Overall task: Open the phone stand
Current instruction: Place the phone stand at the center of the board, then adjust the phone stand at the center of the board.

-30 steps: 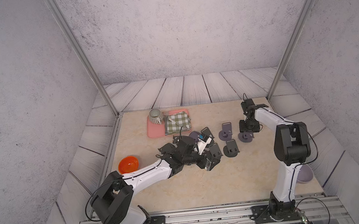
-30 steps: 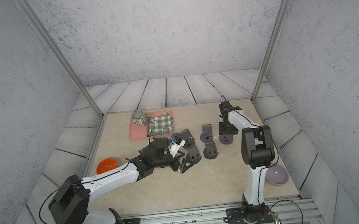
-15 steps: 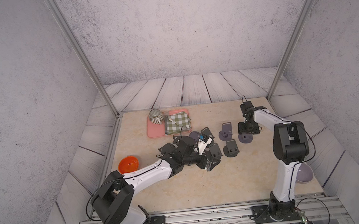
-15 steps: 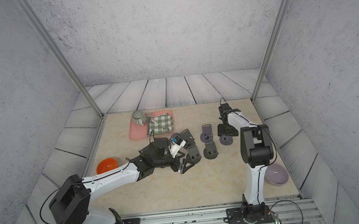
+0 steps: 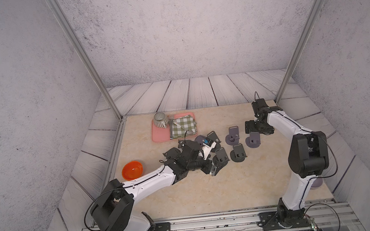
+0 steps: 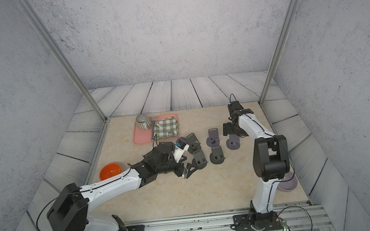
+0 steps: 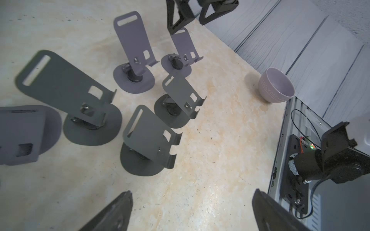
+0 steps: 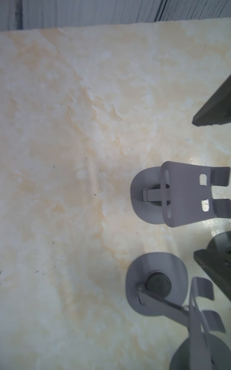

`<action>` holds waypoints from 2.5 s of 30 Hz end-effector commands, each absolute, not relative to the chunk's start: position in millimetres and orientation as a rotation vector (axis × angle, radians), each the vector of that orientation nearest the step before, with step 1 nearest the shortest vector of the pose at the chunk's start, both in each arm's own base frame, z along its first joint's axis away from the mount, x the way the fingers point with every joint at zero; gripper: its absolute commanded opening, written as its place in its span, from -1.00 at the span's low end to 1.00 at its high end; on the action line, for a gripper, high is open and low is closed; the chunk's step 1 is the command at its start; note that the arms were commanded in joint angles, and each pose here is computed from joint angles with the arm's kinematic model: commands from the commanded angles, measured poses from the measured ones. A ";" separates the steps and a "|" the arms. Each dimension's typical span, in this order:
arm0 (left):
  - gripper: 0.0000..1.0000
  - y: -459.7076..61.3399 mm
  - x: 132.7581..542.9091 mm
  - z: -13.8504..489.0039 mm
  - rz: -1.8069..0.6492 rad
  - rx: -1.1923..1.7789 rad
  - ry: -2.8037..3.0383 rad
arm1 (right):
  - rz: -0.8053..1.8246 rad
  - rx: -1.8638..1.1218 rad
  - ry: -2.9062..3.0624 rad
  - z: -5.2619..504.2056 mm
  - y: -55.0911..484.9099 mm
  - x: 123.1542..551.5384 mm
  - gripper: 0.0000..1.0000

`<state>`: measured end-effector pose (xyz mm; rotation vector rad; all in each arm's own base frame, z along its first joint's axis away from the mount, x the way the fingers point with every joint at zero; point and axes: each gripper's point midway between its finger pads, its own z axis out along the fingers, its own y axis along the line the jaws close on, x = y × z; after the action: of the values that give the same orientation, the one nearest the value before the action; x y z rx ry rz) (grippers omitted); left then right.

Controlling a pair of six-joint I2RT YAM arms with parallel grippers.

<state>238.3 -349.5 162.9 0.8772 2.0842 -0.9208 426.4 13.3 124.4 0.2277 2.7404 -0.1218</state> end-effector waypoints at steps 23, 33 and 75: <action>0.97 -205.6 302.1 154.8 -0.290 0.444 2.218 | 0.271 -0.213 2.593 204.8 171.7 380.9 0.98; 0.97 -170.3 325.8 130.9 -0.168 0.279 2.282 | 0.464 -0.375 2.545 212.0 237.2 351.5 0.98; -1.00 -74.6 444.4 47.3 -0.075 -0.265 2.517 | 0.826 -0.614 2.595 121.5 400.6 336.5 -0.85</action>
<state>445.6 -73.2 53.7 -0.2709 2.4707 -0.0746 336.7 391.4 113.9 -0.6144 2.6106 0.7778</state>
